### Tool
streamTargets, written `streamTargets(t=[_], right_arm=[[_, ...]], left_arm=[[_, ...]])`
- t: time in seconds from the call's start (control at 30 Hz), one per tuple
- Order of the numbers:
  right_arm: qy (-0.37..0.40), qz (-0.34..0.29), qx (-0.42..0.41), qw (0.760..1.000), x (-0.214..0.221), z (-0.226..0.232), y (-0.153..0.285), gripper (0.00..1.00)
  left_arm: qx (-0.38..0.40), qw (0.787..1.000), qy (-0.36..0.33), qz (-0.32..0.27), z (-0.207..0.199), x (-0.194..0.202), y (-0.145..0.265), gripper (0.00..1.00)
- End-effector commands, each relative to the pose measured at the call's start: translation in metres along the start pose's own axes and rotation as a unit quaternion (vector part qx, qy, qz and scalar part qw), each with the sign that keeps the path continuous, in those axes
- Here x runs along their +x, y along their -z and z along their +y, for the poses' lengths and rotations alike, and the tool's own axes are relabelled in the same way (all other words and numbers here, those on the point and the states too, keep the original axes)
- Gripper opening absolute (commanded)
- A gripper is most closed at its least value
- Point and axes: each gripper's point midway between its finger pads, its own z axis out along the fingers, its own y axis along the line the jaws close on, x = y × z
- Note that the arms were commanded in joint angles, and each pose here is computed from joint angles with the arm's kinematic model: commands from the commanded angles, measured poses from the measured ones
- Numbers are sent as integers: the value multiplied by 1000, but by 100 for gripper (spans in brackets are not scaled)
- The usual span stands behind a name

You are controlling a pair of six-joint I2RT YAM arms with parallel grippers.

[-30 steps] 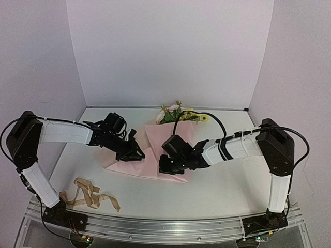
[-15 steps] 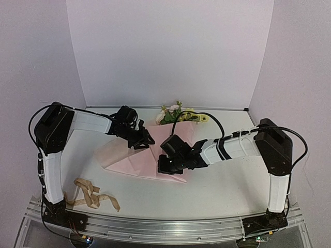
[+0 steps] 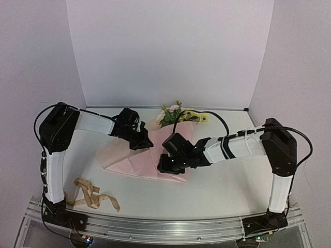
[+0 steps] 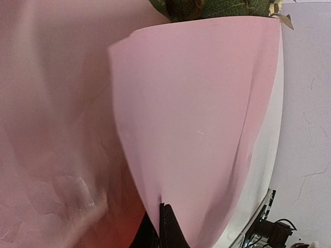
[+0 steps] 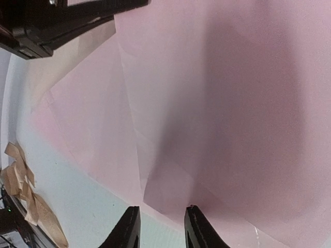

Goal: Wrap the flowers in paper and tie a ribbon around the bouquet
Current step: Adjust the 2/3-folded wrapping paper at the center of the board.

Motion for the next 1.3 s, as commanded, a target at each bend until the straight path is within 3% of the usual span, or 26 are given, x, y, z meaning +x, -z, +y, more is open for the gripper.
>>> streamTargets(t=[0.0,0.63,0.77,0.83,0.93,1.17,1.27], right_arm=[[-27,-26,-17,999,-18,4,39,35],[-113,-1,31,993,34,-71,2,21],[-118,-3,35,992,34,-75,3,20],[-118,-2,35,992,35,-75,4,21],[-119,1,36,992,36,-75,2,21],[-127,0,36,991,37,-77,5,20],[-132,-1,35,991,37,-77,8,21]], left_arm=[[13,999,-22,-25,-8,-11,5,0],[1,999,-25,-29,1,-12,-1,0],[-11,999,-34,-37,-1,-17,5,10],[-21,998,-38,-47,-3,-21,12,29],[-35,995,-50,-72,-12,-29,32,46],[-56,986,-79,-137,-41,-36,95,52],[-27,989,-87,-115,-60,-17,95,51]])
